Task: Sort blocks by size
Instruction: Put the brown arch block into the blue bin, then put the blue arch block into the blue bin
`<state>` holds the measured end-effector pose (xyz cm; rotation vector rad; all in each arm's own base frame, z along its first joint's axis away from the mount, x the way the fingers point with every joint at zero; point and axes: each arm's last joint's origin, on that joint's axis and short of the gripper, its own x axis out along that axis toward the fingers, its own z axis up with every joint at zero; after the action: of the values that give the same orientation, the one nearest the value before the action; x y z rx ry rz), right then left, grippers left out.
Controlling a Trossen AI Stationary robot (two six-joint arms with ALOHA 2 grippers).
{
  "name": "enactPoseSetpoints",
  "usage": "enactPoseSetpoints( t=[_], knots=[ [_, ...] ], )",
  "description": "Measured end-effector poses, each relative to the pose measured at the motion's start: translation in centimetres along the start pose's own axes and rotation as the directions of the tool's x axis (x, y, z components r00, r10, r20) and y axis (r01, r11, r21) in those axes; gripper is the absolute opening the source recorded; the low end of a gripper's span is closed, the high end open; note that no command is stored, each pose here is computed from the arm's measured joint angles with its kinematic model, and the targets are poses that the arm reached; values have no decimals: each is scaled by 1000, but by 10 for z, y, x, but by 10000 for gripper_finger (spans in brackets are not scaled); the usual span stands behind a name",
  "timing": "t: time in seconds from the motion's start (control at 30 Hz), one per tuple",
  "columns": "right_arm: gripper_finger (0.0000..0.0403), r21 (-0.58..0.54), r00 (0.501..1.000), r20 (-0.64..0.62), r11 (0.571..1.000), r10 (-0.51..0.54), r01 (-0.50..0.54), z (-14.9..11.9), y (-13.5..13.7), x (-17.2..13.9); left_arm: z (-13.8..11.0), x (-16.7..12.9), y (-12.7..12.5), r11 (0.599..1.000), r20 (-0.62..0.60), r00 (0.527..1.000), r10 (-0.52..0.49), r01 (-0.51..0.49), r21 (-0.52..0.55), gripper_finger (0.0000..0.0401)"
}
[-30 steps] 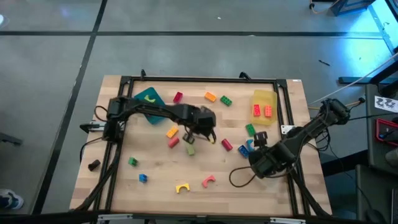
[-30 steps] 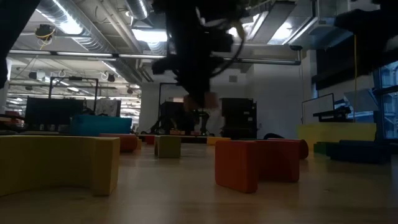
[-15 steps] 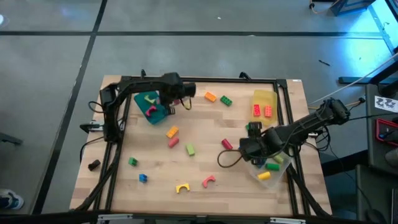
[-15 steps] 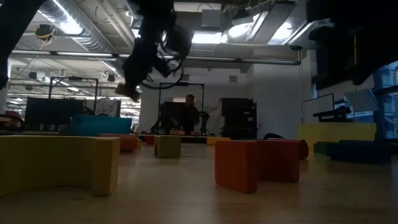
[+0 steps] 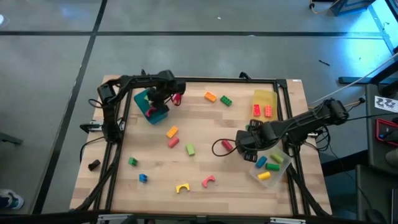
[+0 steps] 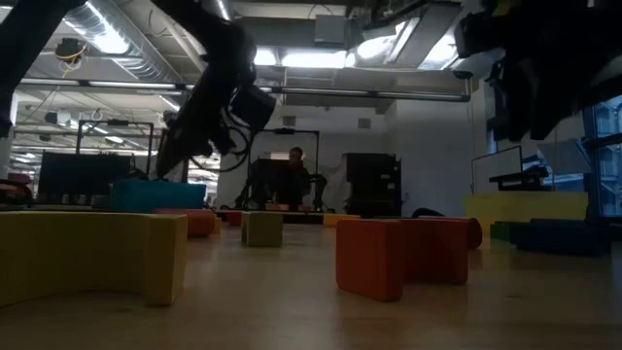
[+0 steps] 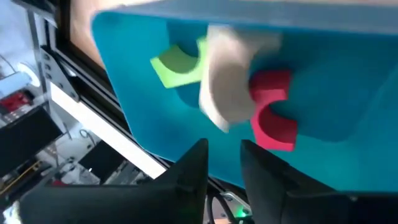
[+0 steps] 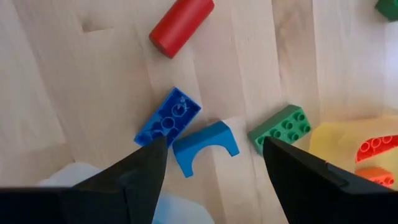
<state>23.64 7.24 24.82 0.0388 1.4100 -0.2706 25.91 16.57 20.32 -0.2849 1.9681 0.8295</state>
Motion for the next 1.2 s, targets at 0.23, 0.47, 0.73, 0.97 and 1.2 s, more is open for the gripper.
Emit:
enactPoseSetpoints(
  t=[0.23,0.47,0.73,0.97,1.2],
  knots=[
    [266,106,997,-68,994,-20,27,4,7,15,-4,14,-5,1000,-43,999,12,-12,12,120],
    [266,159,984,-170,984,-55,83,4,7,28,-3,14,-6,1000,-30,999,12,-13,-23,120],
    [266,186,948,-318,978,-32,96,0,-18,25,5,14,-8,999,45,999,-6,7,-32,118],
    [266,327,949,-275,943,156,-60,-13,-34,46,9,14,-9,1000,83,996,-14,15,-16,117],
    [266,481,959,-234,876,162,-31,-18,-40,61,9,14,-9,1000,84,996,-15,14,10,116]
  ],
)
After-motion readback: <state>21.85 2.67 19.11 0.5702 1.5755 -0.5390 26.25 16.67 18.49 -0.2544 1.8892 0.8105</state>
